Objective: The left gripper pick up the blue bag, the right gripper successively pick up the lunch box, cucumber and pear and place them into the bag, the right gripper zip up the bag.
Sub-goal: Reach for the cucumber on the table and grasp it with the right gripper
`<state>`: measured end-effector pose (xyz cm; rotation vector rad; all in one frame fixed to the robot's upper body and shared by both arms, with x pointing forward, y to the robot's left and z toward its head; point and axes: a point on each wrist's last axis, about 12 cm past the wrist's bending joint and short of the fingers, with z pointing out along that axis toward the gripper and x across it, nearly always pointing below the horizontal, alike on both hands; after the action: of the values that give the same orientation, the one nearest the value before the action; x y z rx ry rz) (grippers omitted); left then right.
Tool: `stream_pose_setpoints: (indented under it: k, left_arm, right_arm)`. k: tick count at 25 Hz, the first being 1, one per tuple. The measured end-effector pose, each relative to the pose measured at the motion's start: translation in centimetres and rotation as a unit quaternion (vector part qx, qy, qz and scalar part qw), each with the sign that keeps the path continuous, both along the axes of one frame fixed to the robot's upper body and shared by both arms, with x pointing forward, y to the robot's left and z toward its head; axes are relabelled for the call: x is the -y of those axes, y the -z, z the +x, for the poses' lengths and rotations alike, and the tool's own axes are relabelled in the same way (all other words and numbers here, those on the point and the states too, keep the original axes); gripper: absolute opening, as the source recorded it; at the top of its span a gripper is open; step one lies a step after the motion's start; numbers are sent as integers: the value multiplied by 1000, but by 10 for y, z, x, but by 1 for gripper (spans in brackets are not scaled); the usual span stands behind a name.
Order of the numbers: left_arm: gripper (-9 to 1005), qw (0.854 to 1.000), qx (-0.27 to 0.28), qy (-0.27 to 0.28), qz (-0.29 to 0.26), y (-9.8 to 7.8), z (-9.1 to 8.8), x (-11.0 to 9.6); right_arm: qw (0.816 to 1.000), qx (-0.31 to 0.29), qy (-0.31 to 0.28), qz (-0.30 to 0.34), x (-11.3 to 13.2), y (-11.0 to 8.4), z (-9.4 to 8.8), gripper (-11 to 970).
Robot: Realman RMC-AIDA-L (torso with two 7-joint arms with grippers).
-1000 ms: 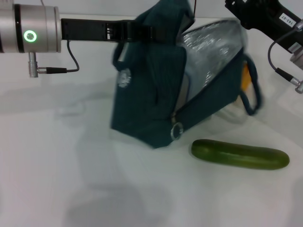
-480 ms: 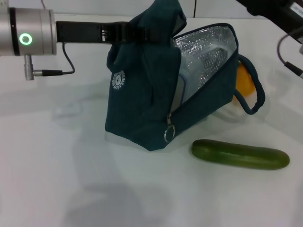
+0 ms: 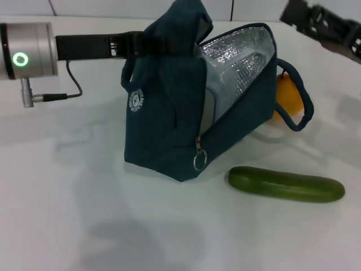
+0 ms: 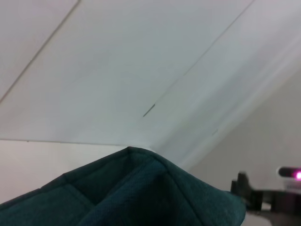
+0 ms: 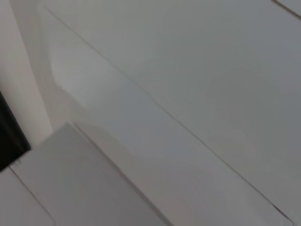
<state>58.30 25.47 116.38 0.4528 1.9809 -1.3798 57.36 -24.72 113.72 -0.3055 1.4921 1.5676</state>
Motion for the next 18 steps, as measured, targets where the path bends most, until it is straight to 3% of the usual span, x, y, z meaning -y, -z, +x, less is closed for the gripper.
stream_pose_setpoints:
  k: [4, 10, 18]
  left_arm:
    - [42, 1000, -1, -15, -24, 10, -2, -5]
    - [42, 999, -2, -23, -31, 17, -6, -10]
    - [42, 999, 3, -19, -31, 19, -8, -9]
  right_arm:
    - [999, 16, 7, -38, 19, 3, -6, 873]
    - [989, 49, -28, -133, 32, 3, -11, 871]
    - [963, 106, -98, -228, 54, -21, -7, 870]
